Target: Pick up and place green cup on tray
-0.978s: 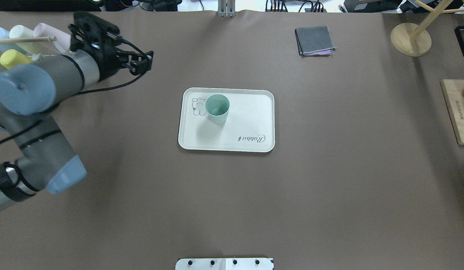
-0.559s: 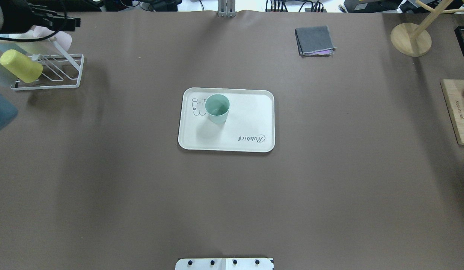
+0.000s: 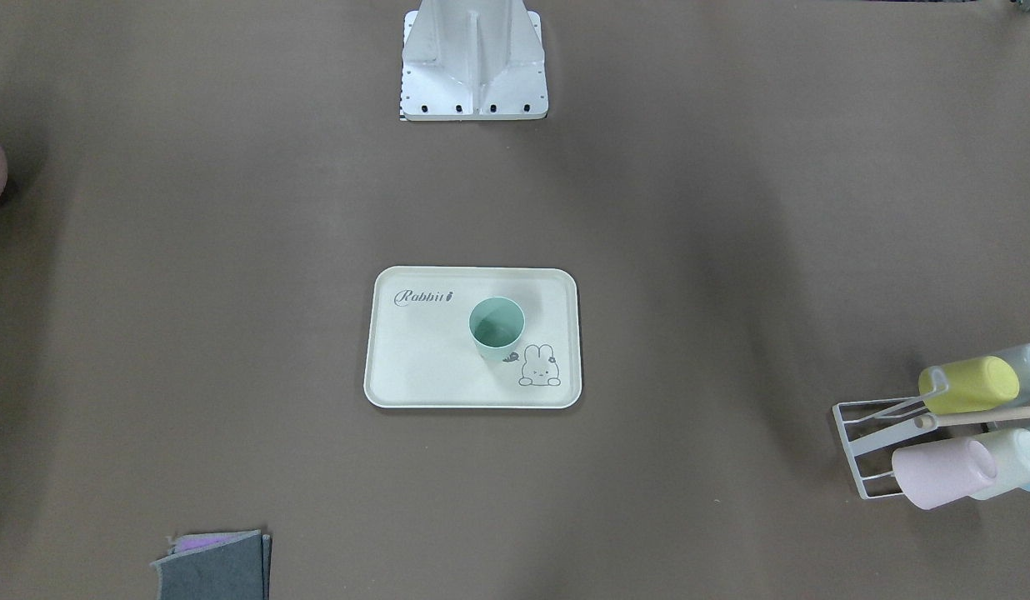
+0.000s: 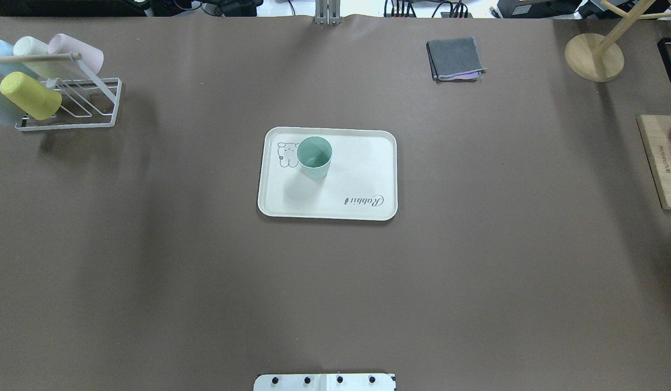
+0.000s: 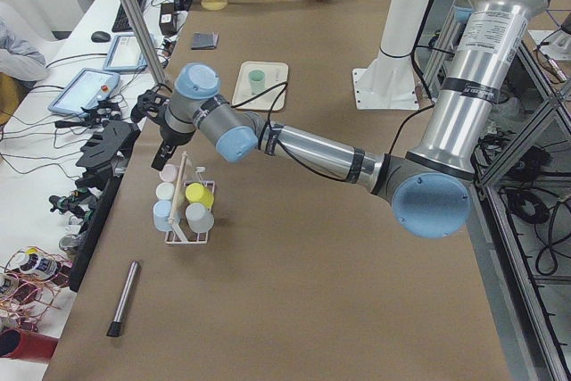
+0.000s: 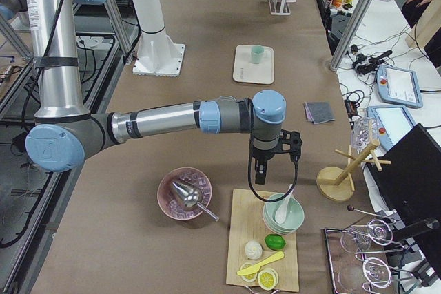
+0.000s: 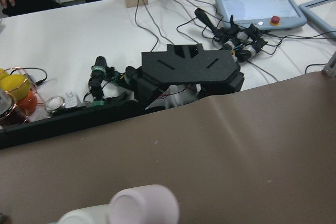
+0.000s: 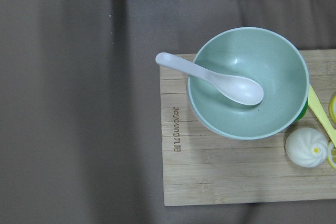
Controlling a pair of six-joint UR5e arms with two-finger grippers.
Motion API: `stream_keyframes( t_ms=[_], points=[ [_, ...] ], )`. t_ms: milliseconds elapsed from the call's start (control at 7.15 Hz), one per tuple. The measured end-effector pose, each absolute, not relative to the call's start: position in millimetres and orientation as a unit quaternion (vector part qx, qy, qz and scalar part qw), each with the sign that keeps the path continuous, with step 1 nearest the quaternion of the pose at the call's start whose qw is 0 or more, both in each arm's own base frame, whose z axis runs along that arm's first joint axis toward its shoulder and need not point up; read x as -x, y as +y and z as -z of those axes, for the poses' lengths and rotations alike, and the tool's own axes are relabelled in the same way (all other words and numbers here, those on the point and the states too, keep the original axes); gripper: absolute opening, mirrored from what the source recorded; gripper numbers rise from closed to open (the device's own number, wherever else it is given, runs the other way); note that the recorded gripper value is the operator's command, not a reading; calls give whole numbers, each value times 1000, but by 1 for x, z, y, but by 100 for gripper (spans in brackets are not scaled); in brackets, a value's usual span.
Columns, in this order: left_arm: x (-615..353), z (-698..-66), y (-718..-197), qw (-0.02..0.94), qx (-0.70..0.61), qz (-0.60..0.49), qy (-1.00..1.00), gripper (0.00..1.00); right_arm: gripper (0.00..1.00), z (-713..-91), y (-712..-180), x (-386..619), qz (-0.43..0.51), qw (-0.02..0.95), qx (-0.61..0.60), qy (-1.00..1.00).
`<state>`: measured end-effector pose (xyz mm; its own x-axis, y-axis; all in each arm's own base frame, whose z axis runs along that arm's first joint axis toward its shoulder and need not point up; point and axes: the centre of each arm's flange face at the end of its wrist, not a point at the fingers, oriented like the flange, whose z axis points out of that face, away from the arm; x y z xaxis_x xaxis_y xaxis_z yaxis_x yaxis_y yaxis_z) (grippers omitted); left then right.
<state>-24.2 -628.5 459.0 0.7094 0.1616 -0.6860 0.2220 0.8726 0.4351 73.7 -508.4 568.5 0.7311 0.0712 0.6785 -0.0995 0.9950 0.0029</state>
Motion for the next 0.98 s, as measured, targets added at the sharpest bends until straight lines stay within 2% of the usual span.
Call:
stream_keyframes(
  t_ms=[419, 978],
  points=[
    [67, -517, -607, 913, -154, 38, 377, 97, 100, -569, -508, -74, -46, 930, -19, -364],
    [110, -572, -569, 926, -95, 43, 364, 97, 100, -569, -509, -73, -46, 930, -19, -363]
  ],
)
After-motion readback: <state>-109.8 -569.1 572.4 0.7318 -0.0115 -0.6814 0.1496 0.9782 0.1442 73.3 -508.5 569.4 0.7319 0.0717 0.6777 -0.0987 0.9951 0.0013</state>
